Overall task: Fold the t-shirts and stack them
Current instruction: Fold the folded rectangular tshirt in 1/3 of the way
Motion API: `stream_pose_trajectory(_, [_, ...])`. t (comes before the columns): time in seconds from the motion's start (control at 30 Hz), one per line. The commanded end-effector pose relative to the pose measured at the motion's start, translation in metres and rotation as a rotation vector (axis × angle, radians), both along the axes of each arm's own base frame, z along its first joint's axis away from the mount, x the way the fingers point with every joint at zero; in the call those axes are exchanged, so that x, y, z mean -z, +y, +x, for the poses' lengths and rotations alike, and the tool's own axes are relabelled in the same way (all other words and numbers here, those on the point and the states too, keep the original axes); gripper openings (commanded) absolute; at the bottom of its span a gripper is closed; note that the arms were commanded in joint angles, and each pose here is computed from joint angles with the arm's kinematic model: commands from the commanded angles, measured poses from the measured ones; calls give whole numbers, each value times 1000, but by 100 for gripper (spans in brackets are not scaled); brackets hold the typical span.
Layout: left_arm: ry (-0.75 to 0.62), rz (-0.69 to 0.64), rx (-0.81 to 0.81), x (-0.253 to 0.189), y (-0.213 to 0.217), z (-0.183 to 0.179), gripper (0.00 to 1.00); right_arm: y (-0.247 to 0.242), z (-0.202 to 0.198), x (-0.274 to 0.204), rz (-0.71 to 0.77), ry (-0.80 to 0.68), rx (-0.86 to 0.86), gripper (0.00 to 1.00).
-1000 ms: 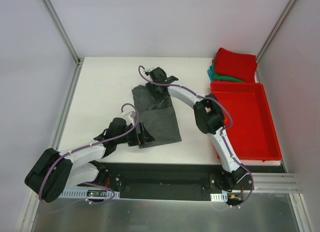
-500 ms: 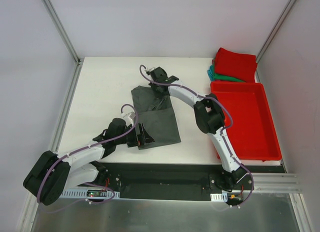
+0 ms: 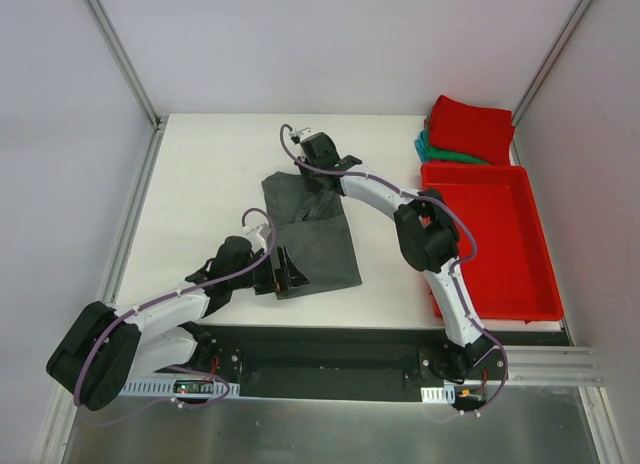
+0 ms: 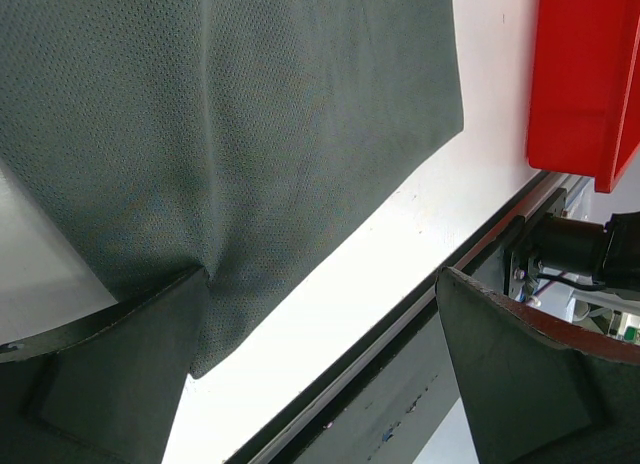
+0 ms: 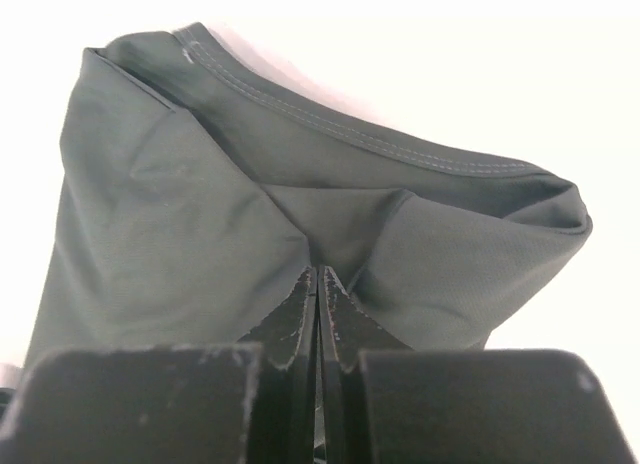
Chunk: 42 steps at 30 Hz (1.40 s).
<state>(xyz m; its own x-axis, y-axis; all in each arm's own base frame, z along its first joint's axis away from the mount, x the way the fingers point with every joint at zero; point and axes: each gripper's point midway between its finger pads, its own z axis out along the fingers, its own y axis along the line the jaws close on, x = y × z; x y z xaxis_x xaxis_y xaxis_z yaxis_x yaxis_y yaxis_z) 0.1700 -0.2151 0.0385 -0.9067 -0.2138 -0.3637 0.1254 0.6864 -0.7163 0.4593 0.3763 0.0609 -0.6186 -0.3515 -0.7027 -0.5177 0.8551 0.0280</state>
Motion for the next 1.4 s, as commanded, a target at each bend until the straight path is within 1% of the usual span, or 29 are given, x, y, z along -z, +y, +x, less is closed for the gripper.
stream_pose_trajectory(0.0, [196,169,-4,49,30,-41,99,25,5,-50,123,-87,-25,1])
stream_pose_trajectory(0.2, [203,172,-3,51,31,-42,99,37,9,-34,144,-65,-25,1])
stream_pose_trajectory(0.27, [204,174,-4,50,30,-41,99,36,15,-33,138,-83,-12,0])
stream_pose_trajectory(0.37, [205,175,-1,50,30,-41,99,17,21,-37,60,-112,54,0])
stream_pose_trajectory(0.4, [205,172,-1,50,30,-42,99,7,21,-39,27,-117,79,2])
stream_pose_trajectory(0.47, [207,174,-6,51,31,-42,99,-8,20,-46,-6,-139,122,8])
stream_pose_trajectory(0.5, [207,175,-7,51,31,-43,99,-14,19,-48,-15,-148,134,9])
stream_pose_trajectory(0.53, [205,173,-8,51,31,-42,99,-19,18,-50,-24,-157,145,13])
stream_pose_trajectory(0.6, [208,166,-7,50,30,-43,99,-31,22,-55,-46,-180,183,23])
stream_pose_trajectory(0.67, [205,156,-7,48,29,-42,99,-41,23,-61,-74,-196,212,45])
stream_pose_trajectory(0.73, [200,138,-11,43,27,-41,99,-47,19,-72,-75,-200,216,50])
stream_pose_trajectory(0.77, [196,128,-19,40,25,-40,99,-49,15,-81,-68,-207,217,55])
stream_pose_trajectory(0.8, [190,120,-25,36,24,-38,99,-52,12,-89,-56,-216,217,64])
stream_pose_trajectory(0.87, [174,96,-38,25,21,-33,99,-63,0,-104,-45,-228,225,77])
stream_pose_trajectory(0.93, [146,80,-49,12,19,-28,99,-76,-15,-117,-27,-237,240,85])
stream_pose_trajectory(0.97, [149,90,-64,7,21,-28,99,-84,-24,-134,3,-258,249,93])
stream_pose_trajectory(1.0, [144,101,-86,3,25,-26,99,-92,-33,-134,14,-246,262,99])
stream_pose_trajectory(1.03, [132,112,-105,-2,28,-24,99,-100,-43,-136,34,-234,271,96])
stream_pose_trajectory(1.07, [140,135,-129,-3,33,-25,99,-105,-54,-141,73,-222,277,96])
stream_pose_trajectory(1.13, [144,204,-193,-6,48,-23,99,-115,-77,-132,138,-160,284,96])
stream_pose_trajectory(1.17, [161,234,-215,-6,54,-25,99,-117,-87,-128,176,-130,284,96])
stream_pose_trajectory(1.23, [229,286,-266,-1,66,-34,99,-130,-105,-119,223,-94,339,96])
stream_pose_trajectory(1.37, [318,325,-316,15,76,-48,99,-144,-143,-98,293,-47,329,96])
